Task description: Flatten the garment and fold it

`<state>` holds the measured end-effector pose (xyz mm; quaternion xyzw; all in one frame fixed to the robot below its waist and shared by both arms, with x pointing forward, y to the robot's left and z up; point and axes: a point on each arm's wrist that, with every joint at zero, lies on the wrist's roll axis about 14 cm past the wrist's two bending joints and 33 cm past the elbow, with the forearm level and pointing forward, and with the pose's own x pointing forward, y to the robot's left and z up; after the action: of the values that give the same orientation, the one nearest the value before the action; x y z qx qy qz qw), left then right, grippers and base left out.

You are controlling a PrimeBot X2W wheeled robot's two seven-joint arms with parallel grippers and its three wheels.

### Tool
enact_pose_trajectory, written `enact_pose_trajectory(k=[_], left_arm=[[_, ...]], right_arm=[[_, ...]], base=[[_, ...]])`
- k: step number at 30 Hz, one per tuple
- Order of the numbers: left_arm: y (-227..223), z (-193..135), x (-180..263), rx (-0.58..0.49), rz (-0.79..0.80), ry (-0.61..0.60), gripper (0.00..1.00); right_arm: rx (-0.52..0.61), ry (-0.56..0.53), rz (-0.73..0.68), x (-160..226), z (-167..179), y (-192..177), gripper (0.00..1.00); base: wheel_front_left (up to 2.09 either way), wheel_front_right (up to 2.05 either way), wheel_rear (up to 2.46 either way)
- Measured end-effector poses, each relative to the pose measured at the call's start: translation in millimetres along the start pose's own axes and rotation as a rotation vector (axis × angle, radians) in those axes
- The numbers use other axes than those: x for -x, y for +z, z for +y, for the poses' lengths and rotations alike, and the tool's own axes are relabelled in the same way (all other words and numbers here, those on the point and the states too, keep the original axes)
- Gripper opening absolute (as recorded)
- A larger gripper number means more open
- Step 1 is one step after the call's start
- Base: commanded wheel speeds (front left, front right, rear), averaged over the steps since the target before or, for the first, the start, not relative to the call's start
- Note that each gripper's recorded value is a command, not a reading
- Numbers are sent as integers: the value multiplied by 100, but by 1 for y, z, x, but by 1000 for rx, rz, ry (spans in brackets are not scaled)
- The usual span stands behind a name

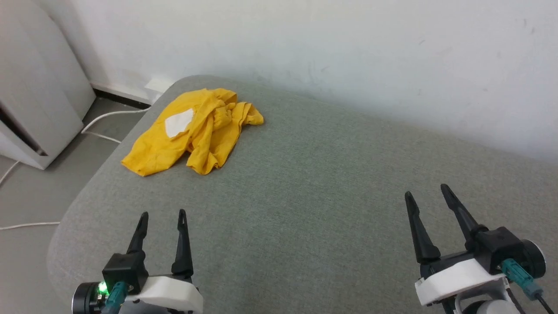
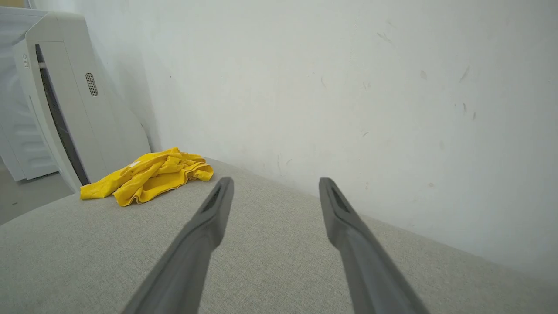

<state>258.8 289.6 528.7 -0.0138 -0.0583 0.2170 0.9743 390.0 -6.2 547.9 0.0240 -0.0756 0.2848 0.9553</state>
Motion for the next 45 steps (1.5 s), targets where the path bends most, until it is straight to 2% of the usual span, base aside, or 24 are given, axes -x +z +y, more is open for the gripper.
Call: enact_pose_trajectory(k=[18, 45], left_arm=[[4, 34, 24, 3, -29, 113, 100], [5, 56, 40, -3, -45, 211, 100]], right_arm=[[-30, 115, -22, -15, 38, -1, 100], [-66, 212, -11, -28, 68, -17, 100]], base=[[0, 0, 0], [0, 0, 0]])
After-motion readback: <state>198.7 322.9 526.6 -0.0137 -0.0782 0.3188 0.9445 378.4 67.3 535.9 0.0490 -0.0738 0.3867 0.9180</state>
